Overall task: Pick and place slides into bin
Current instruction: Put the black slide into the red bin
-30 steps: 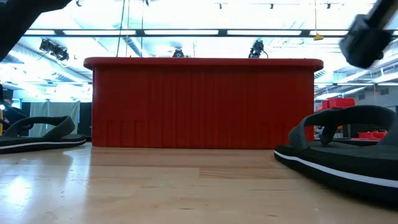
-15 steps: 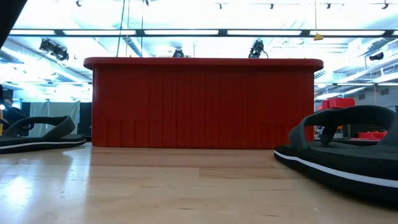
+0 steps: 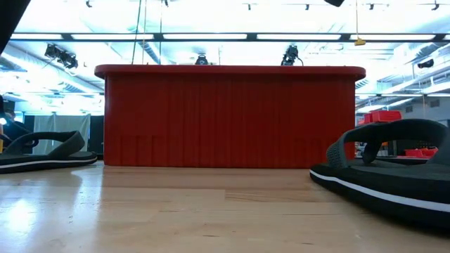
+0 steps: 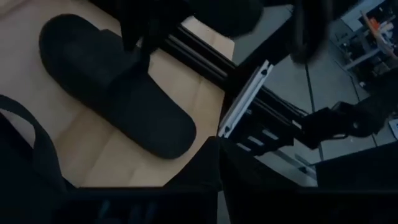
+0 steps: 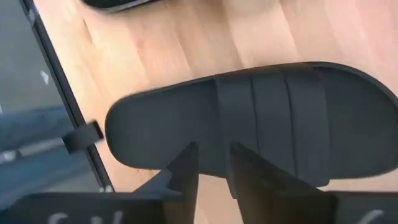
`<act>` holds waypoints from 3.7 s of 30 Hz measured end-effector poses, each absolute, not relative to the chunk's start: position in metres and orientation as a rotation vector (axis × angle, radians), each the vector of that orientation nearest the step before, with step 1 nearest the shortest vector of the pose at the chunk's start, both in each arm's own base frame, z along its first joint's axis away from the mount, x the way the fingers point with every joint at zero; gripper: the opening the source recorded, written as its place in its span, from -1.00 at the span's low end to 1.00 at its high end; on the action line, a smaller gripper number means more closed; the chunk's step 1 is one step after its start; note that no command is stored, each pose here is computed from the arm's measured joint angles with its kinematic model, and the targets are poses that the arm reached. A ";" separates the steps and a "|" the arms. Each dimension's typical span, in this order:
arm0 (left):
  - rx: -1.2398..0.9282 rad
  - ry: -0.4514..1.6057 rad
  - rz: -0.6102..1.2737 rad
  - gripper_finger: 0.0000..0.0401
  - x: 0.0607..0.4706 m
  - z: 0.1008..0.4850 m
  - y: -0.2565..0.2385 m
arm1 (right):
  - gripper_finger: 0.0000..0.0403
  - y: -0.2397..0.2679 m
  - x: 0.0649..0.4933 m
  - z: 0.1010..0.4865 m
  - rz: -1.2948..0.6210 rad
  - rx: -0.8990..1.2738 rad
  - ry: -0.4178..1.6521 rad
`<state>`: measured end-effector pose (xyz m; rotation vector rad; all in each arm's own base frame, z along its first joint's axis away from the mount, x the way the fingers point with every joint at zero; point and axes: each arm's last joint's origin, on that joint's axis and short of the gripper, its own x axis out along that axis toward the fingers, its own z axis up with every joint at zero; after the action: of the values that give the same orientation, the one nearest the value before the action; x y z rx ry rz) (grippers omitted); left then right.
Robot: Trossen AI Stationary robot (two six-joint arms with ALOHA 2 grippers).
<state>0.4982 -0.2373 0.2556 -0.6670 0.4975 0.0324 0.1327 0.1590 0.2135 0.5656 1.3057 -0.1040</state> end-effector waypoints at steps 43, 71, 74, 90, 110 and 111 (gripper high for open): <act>-0.710 0.544 0.057 -0.88 0.492 0.252 -0.244 | -0.24 0.143 0.145 0.217 -0.252 0.789 1.325; -0.730 0.560 0.016 -0.96 0.479 0.251 -0.270 | -0.24 0.169 0.210 0.156 -0.488 0.951 1.028; -0.727 0.563 0.003 -0.97 0.476 0.252 -0.276 | -0.24 0.154 0.223 0.165 -0.454 0.959 0.960; -0.781 0.591 -0.031 -0.97 0.458 0.252 -0.304 | -0.26 0.111 0.151 0.234 -0.454 0.908 1.044; -0.864 0.587 0.002 -0.87 0.457 0.252 -0.305 | -0.28 0.089 0.107 0.169 -0.608 1.001 1.172; -0.872 0.587 0.003 -0.88 0.457 0.252 -0.305 | -0.29 0.088 0.106 0.168 -0.609 1.002 1.173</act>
<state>0.4573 -0.3055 0.2518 -0.8718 0.5870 0.0030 0.1061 0.0884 0.1679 1.0016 1.1734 -0.6087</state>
